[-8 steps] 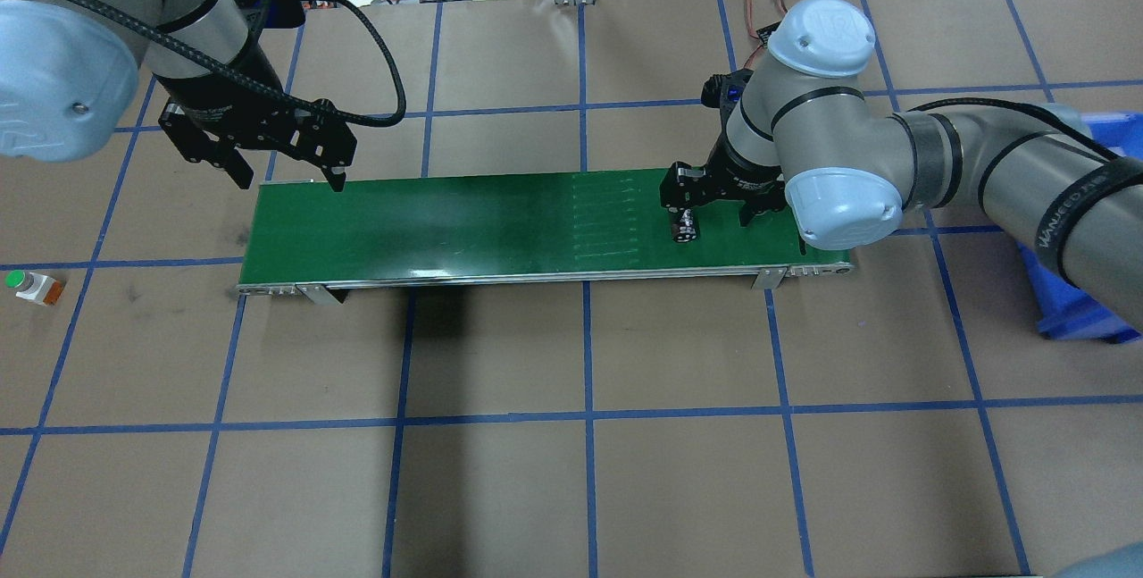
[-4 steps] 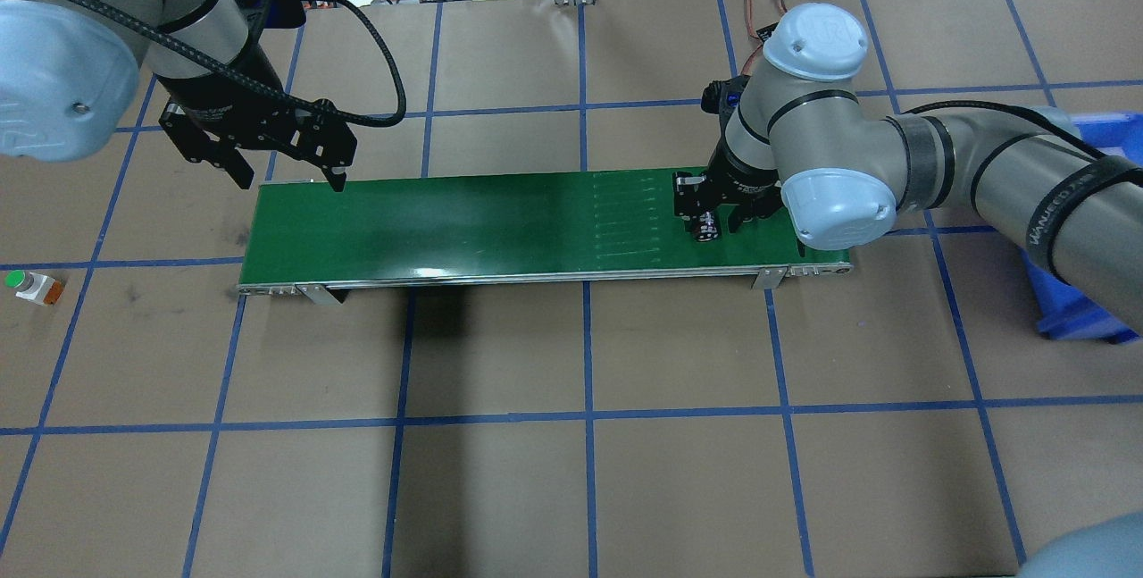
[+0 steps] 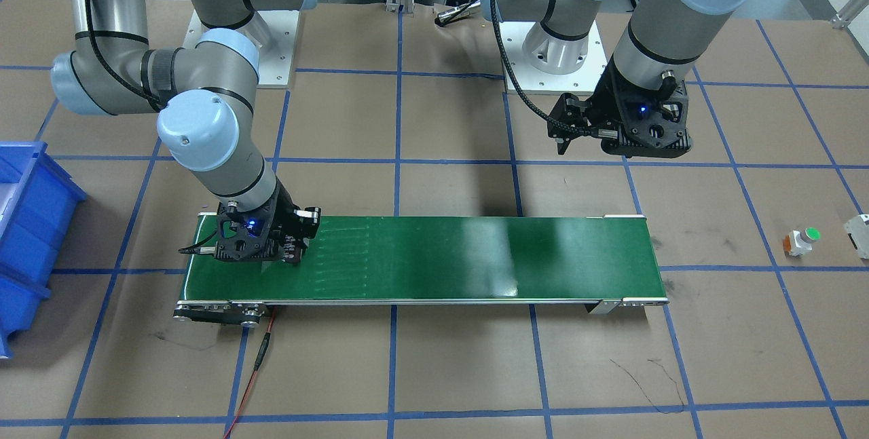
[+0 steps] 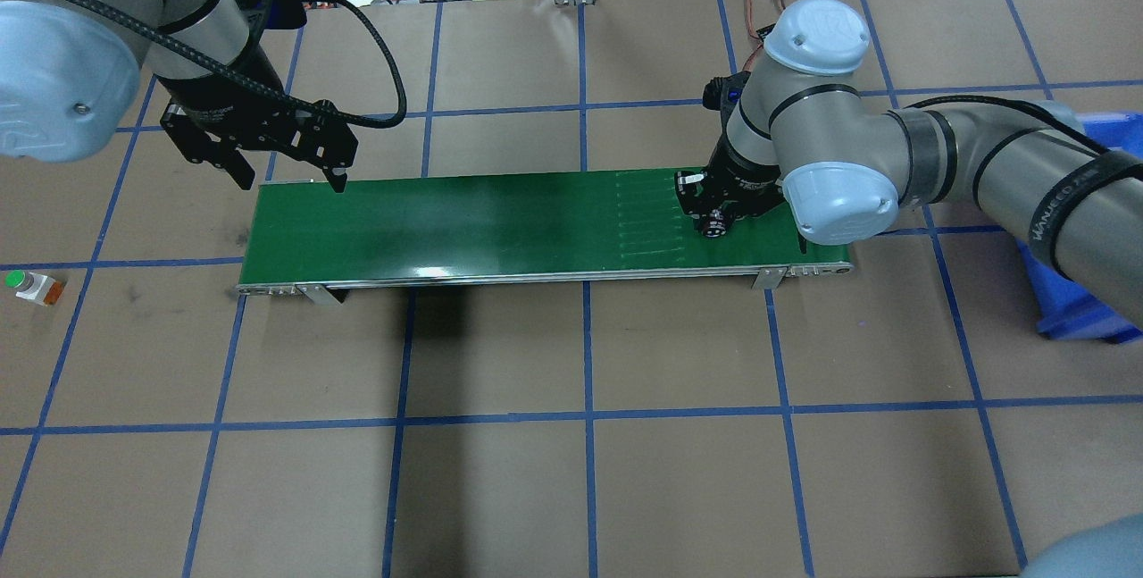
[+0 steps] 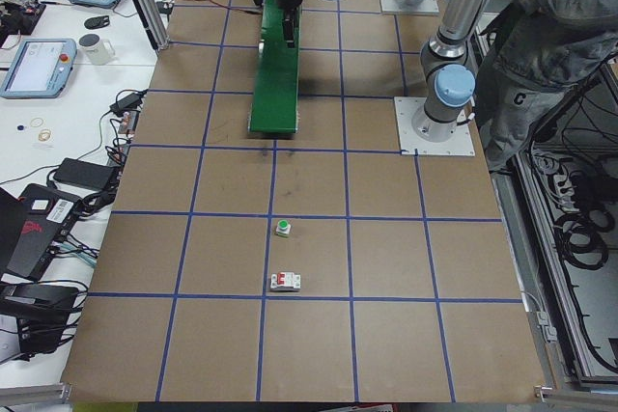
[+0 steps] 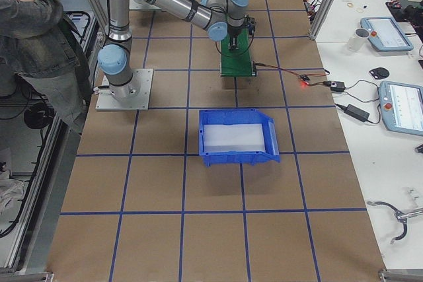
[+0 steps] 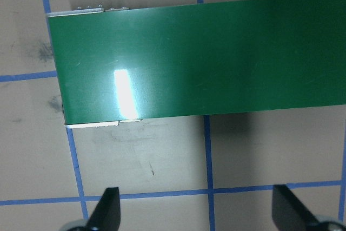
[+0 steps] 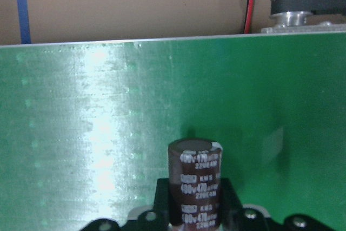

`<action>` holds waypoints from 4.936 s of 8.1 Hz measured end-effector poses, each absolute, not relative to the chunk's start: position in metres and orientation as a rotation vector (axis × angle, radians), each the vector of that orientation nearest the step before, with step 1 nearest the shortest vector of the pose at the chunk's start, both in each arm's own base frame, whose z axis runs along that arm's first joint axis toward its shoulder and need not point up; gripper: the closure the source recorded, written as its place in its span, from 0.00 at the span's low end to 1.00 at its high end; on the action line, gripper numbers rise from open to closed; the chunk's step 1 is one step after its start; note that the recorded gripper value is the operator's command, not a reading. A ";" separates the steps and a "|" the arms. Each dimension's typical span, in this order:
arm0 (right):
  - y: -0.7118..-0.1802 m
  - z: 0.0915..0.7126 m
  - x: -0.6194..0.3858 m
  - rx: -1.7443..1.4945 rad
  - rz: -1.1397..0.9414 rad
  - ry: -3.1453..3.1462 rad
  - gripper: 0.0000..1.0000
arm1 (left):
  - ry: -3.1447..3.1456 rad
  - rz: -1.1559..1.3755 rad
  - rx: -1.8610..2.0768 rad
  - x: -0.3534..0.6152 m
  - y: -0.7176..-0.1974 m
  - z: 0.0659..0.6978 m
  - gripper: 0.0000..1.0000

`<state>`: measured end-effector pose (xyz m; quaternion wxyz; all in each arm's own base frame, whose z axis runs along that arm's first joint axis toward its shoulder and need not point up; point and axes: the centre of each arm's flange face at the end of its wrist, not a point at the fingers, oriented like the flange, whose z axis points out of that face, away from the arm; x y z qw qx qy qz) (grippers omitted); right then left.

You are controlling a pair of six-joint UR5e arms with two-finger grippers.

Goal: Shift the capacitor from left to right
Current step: 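Lift the capacitor with the right gripper and carry it into the blue bin, then open the right gripper to drop the capacitor into the bin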

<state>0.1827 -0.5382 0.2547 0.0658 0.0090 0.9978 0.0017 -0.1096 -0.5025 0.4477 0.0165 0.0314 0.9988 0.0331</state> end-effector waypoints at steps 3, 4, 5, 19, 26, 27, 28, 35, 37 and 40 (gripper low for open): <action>-0.543 0.308 0.171 0.031 0.036 3.084 1.00 | 3.106 0.101 0.098 -0.110 -0.502 0.448 0.00; -0.542 0.328 0.163 0.034 0.015 3.127 1.00 | 3.107 0.102 0.098 -0.110 -0.502 0.448 0.00; -0.540 0.348 0.150 0.052 -0.022 3.172 1.00 | 3.108 0.101 0.098 -0.110 -0.502 0.448 0.00; -0.545 0.336 -0.203 -0.186 0.052 3.281 1.00 | 3.104 0.101 0.098 -0.110 -0.502 0.448 0.00; -0.552 0.279 -0.259 -0.270 0.066 3.264 1.00 | 3.106 0.101 0.098 -0.110 -0.502 0.448 0.00; -0.551 0.271 -0.264 -0.264 0.077 3.257 1.00 | 3.107 0.101 0.098 -0.110 -0.502 0.448 0.00; -0.551 0.264 -0.268 -0.256 0.086 3.245 1.00 | 3.107 0.101 0.098 -0.110 -0.502 0.448 0.00; -0.549 0.238 -0.282 -0.212 0.069 3.175 0.07 | 3.107 0.101 0.097 -0.109 -0.502 0.448 0.00; -0.548 0.249 -0.282 -0.201 0.044 3.186 0.00 | 3.107 0.101 0.096 -0.109 -0.502 0.448 0.00; -0.532 0.324 -0.280 -0.184 -0.084 3.280 0.00 | 3.106 0.099 0.096 -0.109 -0.502 0.449 0.00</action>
